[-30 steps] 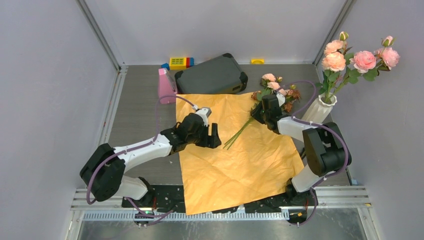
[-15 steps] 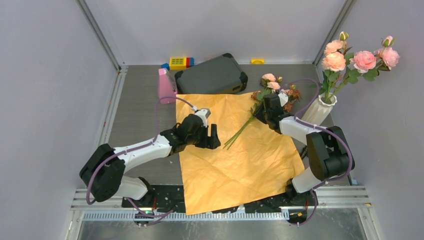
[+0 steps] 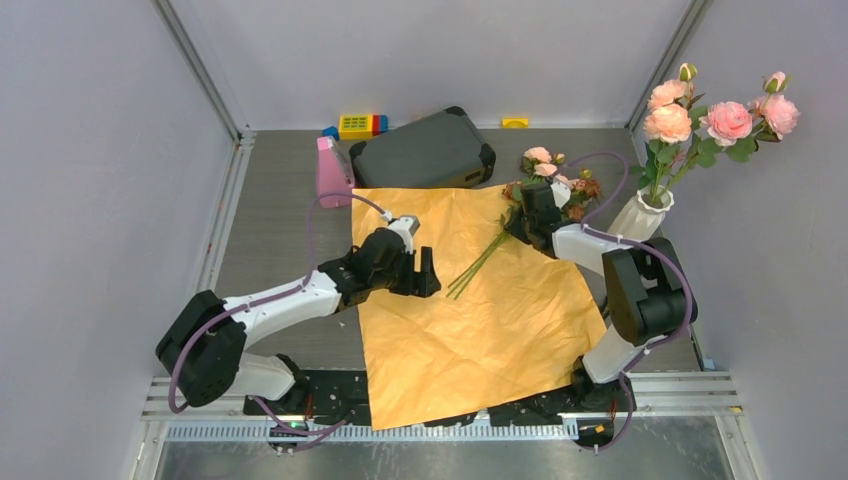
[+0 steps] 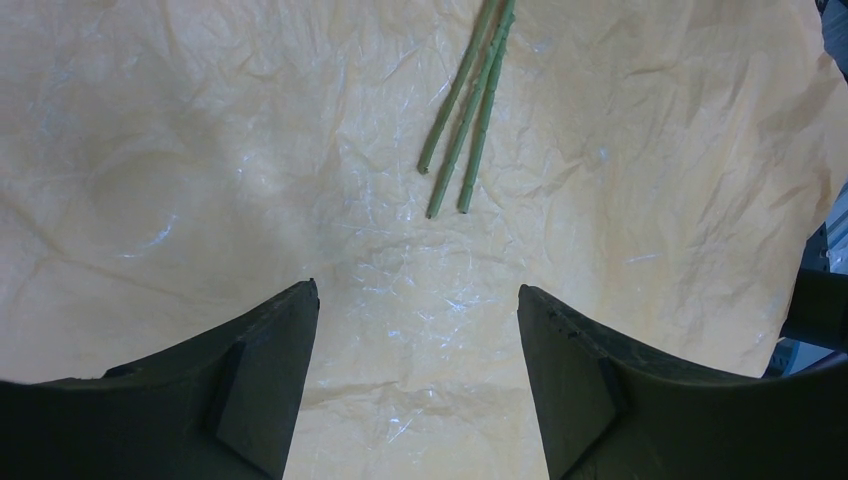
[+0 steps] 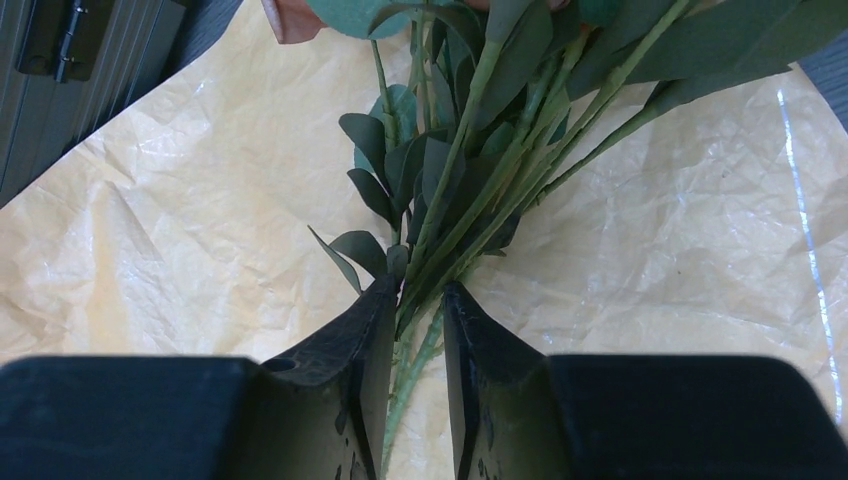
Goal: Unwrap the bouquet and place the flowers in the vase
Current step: Pick up the fake flower from the wrapping paper.
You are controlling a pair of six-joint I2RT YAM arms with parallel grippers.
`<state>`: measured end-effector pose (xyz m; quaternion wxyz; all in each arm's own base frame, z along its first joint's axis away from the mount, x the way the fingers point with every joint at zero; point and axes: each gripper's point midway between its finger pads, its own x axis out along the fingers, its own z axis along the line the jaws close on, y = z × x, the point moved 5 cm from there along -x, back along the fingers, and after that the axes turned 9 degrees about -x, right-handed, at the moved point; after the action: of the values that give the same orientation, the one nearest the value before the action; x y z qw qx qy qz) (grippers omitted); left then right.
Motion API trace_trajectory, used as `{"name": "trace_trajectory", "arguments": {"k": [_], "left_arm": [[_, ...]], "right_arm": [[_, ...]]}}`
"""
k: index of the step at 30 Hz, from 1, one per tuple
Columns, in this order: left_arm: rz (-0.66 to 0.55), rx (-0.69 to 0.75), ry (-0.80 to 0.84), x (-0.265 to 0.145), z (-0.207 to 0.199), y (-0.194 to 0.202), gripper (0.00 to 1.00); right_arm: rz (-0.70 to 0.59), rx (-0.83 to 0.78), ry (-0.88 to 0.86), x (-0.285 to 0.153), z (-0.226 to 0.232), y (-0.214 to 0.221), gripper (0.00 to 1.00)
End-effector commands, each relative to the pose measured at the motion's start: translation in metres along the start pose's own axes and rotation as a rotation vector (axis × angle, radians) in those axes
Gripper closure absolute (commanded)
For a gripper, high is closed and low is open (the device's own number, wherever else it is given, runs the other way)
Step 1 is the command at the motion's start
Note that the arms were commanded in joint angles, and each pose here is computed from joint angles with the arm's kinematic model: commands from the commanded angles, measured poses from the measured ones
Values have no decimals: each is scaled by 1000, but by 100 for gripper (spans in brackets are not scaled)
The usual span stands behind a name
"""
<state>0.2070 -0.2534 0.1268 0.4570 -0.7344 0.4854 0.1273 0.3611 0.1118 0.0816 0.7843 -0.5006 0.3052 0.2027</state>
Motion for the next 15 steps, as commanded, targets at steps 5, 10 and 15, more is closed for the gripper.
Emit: {"name": "trace_trajectory", "arguments": {"k": [5,10,15], "left_arm": [[-38,0,8,-6,-3,-5,25],[-44,3,1,-9,-2,-5,25],[-56,3,5,-12,-3,-8,25]], "right_arm": [[-45,-3,-3,7,9,-18,78],[-50,4,-7,5,11,-22,95],[-78,21,-33,-10,16,-33,100]]}}
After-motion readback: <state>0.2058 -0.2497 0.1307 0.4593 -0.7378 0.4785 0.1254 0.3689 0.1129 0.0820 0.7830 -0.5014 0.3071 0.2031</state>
